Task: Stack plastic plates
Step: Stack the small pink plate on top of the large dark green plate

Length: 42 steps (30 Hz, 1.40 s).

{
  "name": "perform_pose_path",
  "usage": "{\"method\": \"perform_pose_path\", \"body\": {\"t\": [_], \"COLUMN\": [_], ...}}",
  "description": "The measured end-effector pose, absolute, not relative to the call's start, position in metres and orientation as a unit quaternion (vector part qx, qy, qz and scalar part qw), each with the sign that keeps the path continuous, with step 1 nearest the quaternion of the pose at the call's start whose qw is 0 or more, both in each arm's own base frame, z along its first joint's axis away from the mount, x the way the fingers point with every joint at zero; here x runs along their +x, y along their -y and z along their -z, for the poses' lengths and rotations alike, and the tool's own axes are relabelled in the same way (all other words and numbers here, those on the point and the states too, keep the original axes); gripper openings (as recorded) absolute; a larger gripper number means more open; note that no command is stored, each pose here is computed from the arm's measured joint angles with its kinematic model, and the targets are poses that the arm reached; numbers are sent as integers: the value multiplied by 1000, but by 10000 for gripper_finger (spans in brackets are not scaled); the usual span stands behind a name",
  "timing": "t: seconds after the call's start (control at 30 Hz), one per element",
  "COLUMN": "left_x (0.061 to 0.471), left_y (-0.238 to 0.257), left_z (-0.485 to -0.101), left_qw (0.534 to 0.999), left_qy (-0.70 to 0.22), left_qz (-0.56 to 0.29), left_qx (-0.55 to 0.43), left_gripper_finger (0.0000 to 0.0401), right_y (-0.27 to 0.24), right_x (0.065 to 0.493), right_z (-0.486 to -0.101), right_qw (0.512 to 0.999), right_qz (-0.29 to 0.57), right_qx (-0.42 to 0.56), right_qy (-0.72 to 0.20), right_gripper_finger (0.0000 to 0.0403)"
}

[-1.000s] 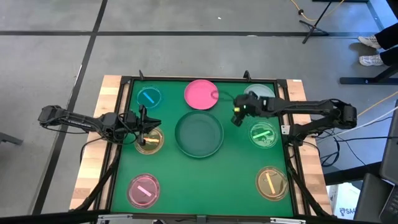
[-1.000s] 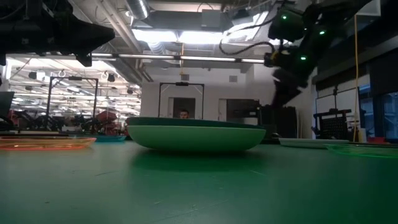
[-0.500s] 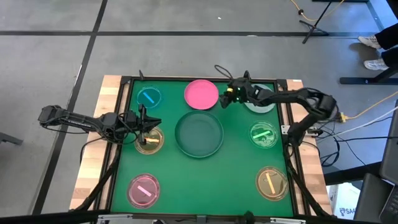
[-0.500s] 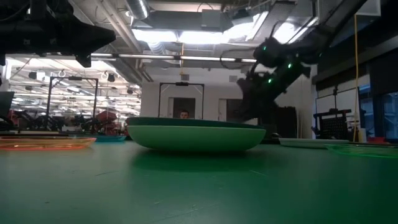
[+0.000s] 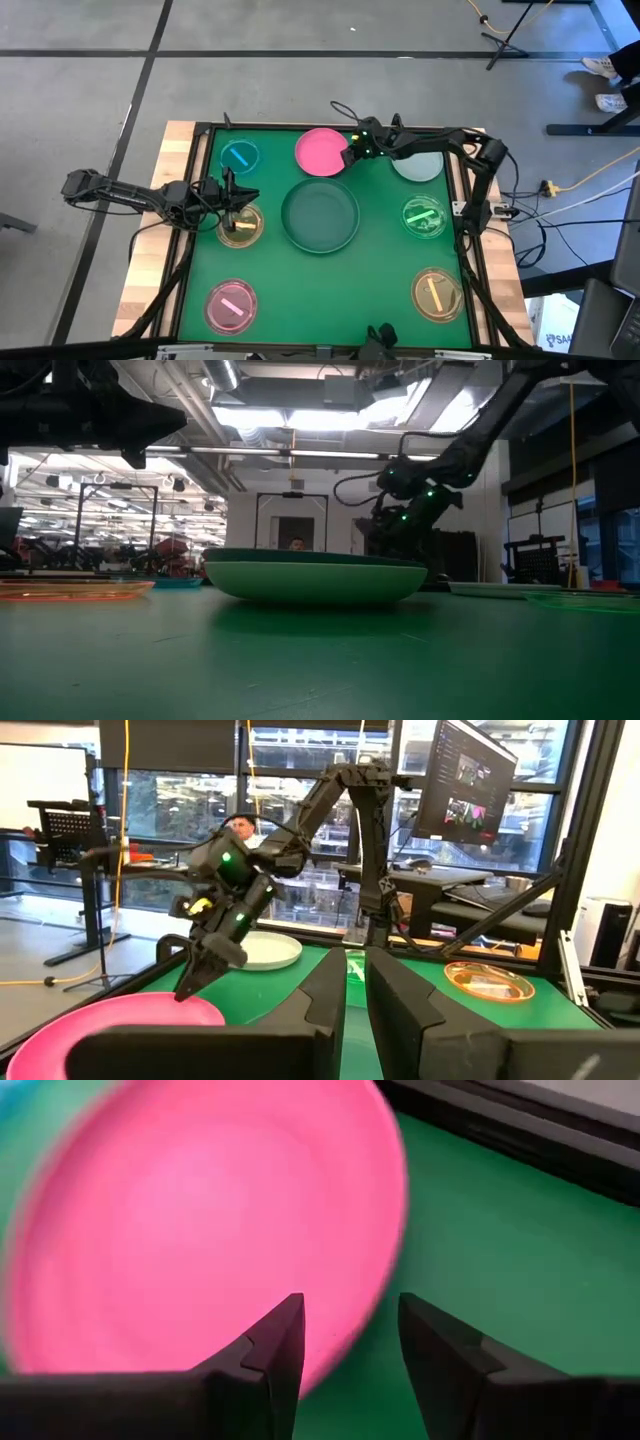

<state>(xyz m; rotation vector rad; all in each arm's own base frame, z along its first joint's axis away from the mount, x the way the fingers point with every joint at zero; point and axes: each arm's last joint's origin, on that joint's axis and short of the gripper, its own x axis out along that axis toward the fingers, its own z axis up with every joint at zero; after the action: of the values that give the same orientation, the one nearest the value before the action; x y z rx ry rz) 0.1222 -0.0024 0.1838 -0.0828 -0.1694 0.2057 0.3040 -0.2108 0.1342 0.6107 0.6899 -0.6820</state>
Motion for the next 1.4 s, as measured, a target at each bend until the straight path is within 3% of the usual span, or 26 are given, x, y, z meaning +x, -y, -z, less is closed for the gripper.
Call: {"method": "perform_pose_path", "body": {"t": [0.33, 0.97, 1.4], "left_x": [122, 122, 122], "left_y": [2, 3, 3], "left_z": [-184, -184, -184], "left_qw": [990, 990, 990], "left_qy": [84, 85, 88], "left_qz": [-103, -101, -100], "left_qx": [-41, -41, -54], "left_gripper_finger": [34, 34, 34], "right_y": [215, 216, 217], "right_x": [310, 309, 307], "right_z": [-132, -131, -147], "right_qw": [836, 840, 842], "right_qz": [324, 330, 364], "right_qx": [273, 237, 207], "right_qy": [-348, -358, -339], "right_gripper_finger": [147, 5, 3]}}
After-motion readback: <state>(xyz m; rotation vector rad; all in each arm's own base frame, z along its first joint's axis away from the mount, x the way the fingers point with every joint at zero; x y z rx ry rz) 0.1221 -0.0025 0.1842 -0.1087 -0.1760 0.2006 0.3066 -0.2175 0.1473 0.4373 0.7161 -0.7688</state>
